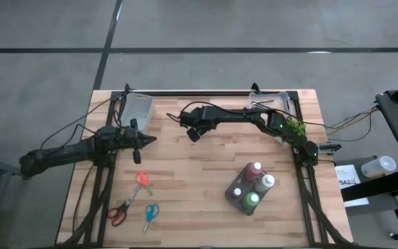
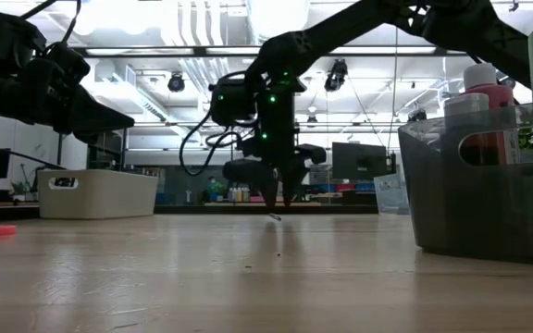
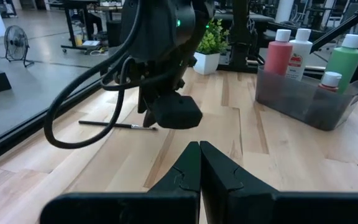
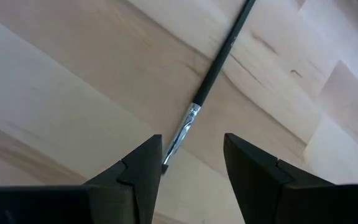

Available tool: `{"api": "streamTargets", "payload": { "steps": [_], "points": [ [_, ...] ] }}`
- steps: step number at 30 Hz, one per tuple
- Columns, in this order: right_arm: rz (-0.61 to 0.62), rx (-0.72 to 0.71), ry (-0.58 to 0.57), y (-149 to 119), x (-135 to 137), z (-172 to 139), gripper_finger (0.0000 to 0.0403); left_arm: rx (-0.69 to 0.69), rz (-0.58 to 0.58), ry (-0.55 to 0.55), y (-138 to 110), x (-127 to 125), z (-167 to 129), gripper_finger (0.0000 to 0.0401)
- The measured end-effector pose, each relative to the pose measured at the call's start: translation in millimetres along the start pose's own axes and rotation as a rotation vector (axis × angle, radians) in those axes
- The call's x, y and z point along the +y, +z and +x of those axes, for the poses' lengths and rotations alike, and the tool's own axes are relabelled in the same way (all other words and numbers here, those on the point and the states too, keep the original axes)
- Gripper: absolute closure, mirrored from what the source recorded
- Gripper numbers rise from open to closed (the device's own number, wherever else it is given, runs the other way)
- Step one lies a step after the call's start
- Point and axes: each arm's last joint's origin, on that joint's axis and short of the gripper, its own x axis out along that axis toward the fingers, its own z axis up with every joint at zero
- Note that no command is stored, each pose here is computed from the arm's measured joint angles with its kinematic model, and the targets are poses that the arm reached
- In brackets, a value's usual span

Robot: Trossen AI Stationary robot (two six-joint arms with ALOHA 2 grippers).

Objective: Pick & Place Paint Supplies
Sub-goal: Put the paint brush into the transparent bin

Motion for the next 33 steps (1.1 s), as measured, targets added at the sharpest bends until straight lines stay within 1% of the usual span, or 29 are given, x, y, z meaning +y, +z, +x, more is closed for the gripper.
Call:
{"api": "streamTargets", "payload": {
  "steps": [14,17,20,27,33],
  "points": [
    [0.051,0.026,0.025,-8.1,0.5,15.3,0.0233,0.000,0.000,0.000,0.0,0.0,0.0,0.0401],
    [0.052,0.024,0.030,-8.2,0.8,15.5,0.0239,0.000,0.000,0.000,0.0,0.0,0.0,0.0401],
    [0.050,0.022,0.037,-7.3,1.2,14.7,0.0265,0.000,0.000,0.000,-0.1,0.0,0.0,0.0401],
    [0.047,0.023,0.045,-8.3,2.1,17.0,0.0341,0.000,0.000,0.001,0.0,0.0,0.0,0.0401],
    [0.040,0.027,0.041,-9.6,2.0,18.1,0.0384,0.000,0.000,0.000,0.0,0.0,0.0,0.0401]
  ]
}}
